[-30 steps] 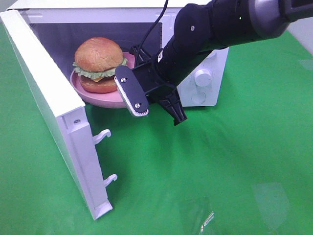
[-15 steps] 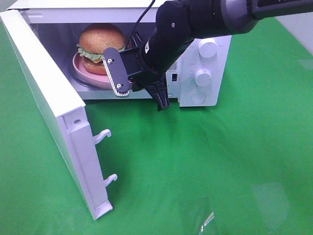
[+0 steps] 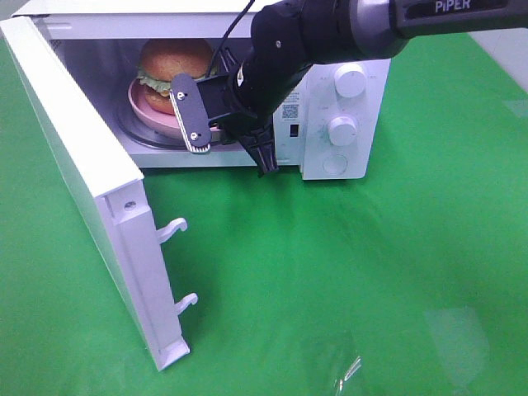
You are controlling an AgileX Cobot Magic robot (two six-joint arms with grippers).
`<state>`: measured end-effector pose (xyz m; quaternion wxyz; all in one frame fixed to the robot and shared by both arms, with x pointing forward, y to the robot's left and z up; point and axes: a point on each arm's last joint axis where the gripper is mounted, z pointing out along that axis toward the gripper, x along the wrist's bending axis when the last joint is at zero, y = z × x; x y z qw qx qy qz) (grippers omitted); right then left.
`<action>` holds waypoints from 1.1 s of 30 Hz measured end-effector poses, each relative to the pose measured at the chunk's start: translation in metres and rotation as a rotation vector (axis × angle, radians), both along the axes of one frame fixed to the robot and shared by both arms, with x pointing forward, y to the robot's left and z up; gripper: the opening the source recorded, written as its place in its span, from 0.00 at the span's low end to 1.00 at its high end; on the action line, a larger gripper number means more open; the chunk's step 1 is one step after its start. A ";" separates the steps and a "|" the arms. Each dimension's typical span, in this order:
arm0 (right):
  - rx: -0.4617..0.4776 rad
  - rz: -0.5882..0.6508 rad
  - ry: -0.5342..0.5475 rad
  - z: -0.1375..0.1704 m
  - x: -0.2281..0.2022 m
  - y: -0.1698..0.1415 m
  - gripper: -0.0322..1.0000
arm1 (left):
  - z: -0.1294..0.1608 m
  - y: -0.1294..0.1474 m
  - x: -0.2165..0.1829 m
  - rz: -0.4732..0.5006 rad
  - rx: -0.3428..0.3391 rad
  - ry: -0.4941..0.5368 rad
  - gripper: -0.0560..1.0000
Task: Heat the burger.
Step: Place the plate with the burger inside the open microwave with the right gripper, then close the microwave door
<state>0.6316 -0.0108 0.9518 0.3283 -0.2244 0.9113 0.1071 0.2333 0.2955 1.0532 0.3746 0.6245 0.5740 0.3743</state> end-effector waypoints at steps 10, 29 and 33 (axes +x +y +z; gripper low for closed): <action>0.003 0.022 0.002 0.000 0.000 0.001 0.11 | 0.000 0.000 0.000 0.000 0.000 0.000 0.99; 0.099 -0.034 -0.005 0.007 0.003 0.006 0.36 | 0.000 0.000 0.000 0.000 0.000 0.000 0.99; 0.124 -0.053 -0.006 0.010 0.004 0.006 0.40 | 0.000 0.000 0.000 0.000 0.000 0.000 0.99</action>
